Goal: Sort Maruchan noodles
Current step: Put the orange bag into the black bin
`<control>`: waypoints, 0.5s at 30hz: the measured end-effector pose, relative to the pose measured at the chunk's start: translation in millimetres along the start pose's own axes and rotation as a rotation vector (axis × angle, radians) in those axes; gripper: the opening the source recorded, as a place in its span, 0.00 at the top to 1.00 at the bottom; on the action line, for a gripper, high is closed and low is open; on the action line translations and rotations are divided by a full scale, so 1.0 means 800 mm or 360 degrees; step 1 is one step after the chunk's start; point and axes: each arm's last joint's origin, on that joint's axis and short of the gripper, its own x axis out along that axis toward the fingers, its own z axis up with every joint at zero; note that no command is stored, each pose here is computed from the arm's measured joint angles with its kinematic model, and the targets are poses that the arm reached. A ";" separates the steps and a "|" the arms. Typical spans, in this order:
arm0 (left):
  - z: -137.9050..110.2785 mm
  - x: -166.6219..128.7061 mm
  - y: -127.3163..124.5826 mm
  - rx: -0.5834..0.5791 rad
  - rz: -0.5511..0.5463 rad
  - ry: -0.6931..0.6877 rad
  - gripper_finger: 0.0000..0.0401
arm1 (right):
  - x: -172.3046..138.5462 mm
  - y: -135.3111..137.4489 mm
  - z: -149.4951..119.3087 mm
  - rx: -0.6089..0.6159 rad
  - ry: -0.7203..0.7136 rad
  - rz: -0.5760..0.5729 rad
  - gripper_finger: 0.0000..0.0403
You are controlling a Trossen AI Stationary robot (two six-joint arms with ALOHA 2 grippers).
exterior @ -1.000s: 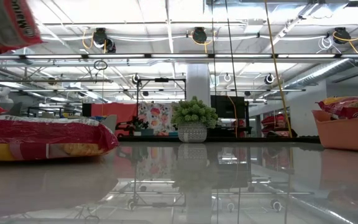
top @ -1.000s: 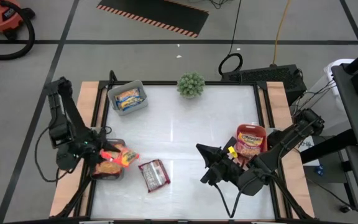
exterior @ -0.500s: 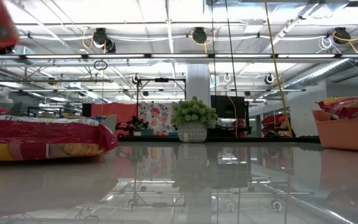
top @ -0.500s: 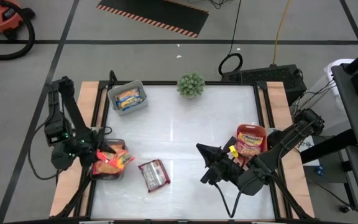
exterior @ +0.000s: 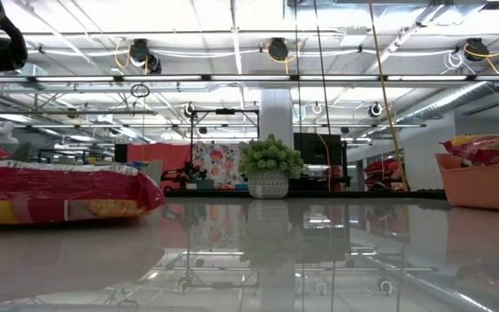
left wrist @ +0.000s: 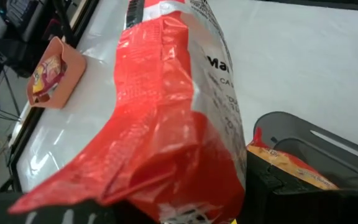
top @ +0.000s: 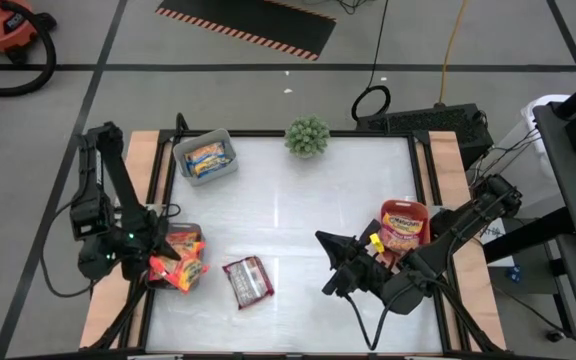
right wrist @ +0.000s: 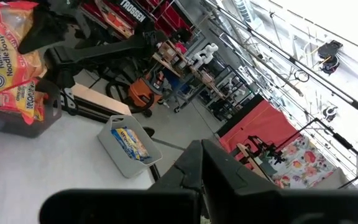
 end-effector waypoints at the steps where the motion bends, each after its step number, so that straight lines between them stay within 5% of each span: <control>1: 0.001 0.001 -0.001 0.0007 -0.0002 0.0005 0.68 | 0.000 0.000 0.000 0.0008 0.0000 0.0000 1.00; 15: -0.034 -0.003 -0.002 0.0257 -0.0103 0.0397 0.68 | 0.000 0.004 -0.004 -0.0002 -0.0001 0.0006 1.00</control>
